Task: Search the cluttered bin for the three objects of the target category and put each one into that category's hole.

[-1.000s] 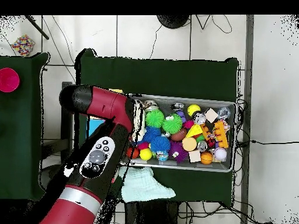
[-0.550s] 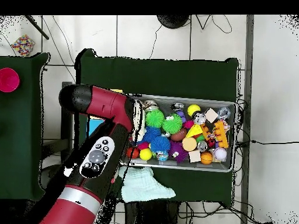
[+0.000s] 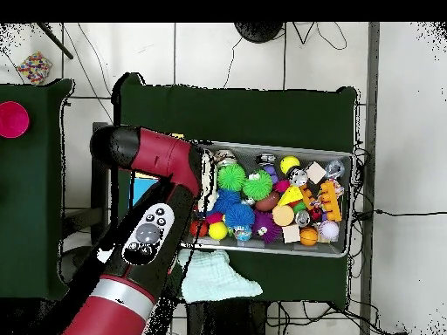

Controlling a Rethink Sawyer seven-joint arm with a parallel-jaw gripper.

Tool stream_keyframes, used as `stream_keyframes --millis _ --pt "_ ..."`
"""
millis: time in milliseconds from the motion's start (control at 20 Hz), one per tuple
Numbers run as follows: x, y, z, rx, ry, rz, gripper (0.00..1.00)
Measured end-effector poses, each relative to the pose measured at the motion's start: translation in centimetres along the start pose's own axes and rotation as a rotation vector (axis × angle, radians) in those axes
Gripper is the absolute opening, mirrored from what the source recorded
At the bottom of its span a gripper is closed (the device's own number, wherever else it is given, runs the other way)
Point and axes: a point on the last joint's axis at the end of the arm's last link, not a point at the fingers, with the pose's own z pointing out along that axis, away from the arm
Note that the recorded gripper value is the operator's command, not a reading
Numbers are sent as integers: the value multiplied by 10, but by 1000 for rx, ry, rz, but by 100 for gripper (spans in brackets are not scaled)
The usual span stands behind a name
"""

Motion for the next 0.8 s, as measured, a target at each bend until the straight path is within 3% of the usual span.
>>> stream_keyframes --millis 400,800 --pt "0 0 0 0 1 0 100" --pt "-6 1 0 13 52 33 100"
